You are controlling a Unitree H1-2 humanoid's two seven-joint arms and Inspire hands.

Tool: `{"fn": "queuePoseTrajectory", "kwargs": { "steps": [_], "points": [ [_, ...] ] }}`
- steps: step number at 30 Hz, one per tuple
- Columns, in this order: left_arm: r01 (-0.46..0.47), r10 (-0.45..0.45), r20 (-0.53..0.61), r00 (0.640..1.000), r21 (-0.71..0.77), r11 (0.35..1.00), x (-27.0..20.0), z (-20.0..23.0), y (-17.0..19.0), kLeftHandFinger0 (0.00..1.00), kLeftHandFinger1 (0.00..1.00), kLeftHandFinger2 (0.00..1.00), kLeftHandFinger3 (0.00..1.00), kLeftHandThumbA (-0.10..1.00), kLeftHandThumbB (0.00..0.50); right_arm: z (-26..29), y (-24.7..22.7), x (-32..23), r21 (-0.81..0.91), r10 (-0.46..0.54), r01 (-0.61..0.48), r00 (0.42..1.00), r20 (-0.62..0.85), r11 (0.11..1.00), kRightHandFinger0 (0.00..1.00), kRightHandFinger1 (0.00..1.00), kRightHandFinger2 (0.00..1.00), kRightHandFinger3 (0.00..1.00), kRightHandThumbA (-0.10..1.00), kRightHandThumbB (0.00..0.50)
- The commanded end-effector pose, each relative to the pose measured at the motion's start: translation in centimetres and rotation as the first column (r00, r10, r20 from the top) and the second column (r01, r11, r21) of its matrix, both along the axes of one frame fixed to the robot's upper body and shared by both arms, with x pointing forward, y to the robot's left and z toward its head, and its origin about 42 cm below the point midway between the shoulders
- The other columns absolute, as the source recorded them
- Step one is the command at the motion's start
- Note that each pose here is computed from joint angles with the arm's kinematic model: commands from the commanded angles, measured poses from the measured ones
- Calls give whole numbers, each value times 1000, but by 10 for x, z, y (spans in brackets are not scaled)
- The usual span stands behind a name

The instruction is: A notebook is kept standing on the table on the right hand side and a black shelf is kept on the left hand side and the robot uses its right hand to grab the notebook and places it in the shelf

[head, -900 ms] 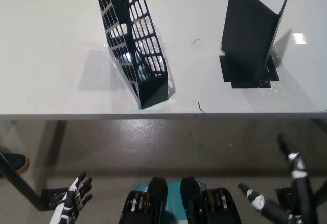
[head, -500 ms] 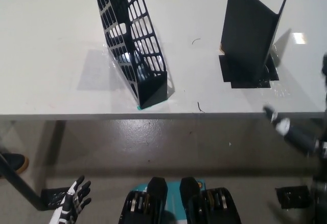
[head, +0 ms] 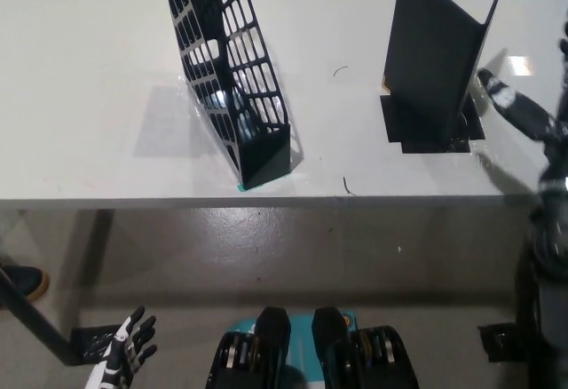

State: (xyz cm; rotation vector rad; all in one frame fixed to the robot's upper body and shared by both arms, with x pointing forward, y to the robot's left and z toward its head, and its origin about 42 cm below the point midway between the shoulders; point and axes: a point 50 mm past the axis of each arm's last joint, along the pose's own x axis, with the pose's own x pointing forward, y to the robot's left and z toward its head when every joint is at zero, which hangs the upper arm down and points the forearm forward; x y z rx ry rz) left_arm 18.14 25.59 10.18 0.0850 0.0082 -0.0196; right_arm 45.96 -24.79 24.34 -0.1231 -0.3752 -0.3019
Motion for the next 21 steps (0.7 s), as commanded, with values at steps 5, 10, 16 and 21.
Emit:
{"fn": "queuePoseTrajectory", "kwargs": {
  "steps": [5, 10, 16, 21],
  "points": [
    [30, -30, 36, 999, 10, 1000, -5, 2, 1, 1000, 1000, 1000, 1000, 1000, 407, 37, 10, 66, 195, 23, -4, 995, -93, 981, 1000, 1000, 1000, 1000, 959, 463],
    [35, -36, 36, 999, 12, 999, -5, 3, 0, 1000, 1000, 1000, 1000, 1000, 429, 45, 29, 96, 266, 85, -47, 987, -134, 963, 1000, 1000, 1000, 1000, 931, 495],
    [38, -39, 34, 999, 10, 999, -6, 2, 0, 1000, 1000, 1000, 1000, 1000, 422, 26, 63, 112, 323, 188, -103, 951, -247, 941, 1000, 1000, 1000, 1000, 899, 491],
    [39, -39, 44, 998, 9, 999, -2, 4, -3, 1000, 1000, 1000, 1000, 1000, 420, 15, 84, 117, 465, 257, -84, 911, -322, 881, 1000, 1000, 1000, 1000, 703, 488]
  ]
}}
